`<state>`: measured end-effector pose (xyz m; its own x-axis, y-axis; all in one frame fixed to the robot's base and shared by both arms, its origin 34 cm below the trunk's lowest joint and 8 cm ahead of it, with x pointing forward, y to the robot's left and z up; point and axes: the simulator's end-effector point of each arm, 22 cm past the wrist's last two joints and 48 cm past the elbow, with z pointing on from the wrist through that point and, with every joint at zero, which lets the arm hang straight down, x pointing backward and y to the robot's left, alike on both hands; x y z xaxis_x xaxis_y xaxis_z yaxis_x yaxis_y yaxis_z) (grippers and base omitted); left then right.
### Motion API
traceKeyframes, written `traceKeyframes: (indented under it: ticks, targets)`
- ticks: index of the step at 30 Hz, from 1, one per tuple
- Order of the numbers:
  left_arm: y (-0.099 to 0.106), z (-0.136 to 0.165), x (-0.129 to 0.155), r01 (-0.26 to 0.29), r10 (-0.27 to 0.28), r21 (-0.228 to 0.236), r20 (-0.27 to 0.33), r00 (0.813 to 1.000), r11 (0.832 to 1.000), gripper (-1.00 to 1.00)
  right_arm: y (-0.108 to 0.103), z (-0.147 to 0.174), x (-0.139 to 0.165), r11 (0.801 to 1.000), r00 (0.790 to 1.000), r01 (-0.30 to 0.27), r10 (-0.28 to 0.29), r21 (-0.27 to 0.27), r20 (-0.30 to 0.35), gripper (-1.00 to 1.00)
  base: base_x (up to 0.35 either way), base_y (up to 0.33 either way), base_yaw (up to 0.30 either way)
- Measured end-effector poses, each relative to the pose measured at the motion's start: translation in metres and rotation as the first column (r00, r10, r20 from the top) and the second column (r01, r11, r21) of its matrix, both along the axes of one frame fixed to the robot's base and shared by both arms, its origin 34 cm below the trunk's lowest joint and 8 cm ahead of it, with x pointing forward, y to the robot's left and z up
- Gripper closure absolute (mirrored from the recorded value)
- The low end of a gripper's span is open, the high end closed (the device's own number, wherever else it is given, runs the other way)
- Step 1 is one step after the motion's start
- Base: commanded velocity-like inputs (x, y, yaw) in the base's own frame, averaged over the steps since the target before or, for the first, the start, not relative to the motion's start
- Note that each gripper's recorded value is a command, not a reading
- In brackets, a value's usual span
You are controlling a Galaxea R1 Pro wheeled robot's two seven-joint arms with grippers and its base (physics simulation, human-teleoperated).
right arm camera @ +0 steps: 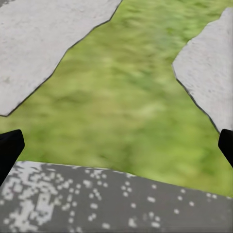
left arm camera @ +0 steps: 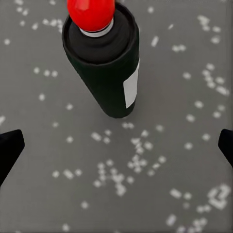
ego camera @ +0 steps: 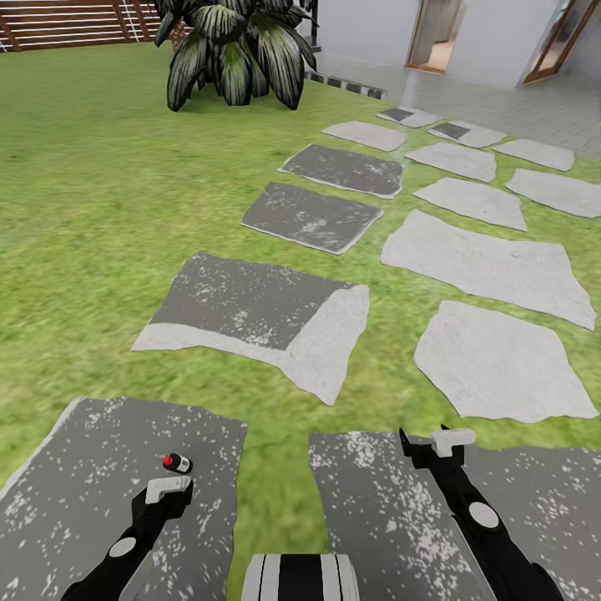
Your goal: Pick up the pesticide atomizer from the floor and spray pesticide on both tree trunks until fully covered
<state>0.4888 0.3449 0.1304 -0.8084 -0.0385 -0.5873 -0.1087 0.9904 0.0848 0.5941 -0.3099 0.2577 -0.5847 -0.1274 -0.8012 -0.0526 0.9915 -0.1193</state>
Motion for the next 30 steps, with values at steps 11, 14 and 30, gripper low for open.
traceKeyframes:
  ticks: [11,14,30]
  targets:
    - [-0.0004,0.0,0.0001,0.001,-0.001,0.0,0.0,1.0,1.0,-1.0,0.0,-0.0001,-0.0001,1.0,1.0,0.0,0.0,0.0,0.0,-1.0,0.049,0.055,-0.001]
    - [-0.0011,-0.0001,0.0,0.001,-0.001,-0.001,0.0,1.0,1.0,-1.0,0.0,-0.0002,-0.0001,1.0,1.0,0.0,0.0,0.0,0.0,-1.0,0.01,0.003,0.0]
    - [-0.0012,-0.0001,0.0002,0.001,-0.001,-0.001,0.0,1.0,1.0,-1.0,0.0,-0.0002,-0.0002,1.0,1.0,0.0,0.0,-0.001,-0.001,-1.0,0.055,0.0,0.0]
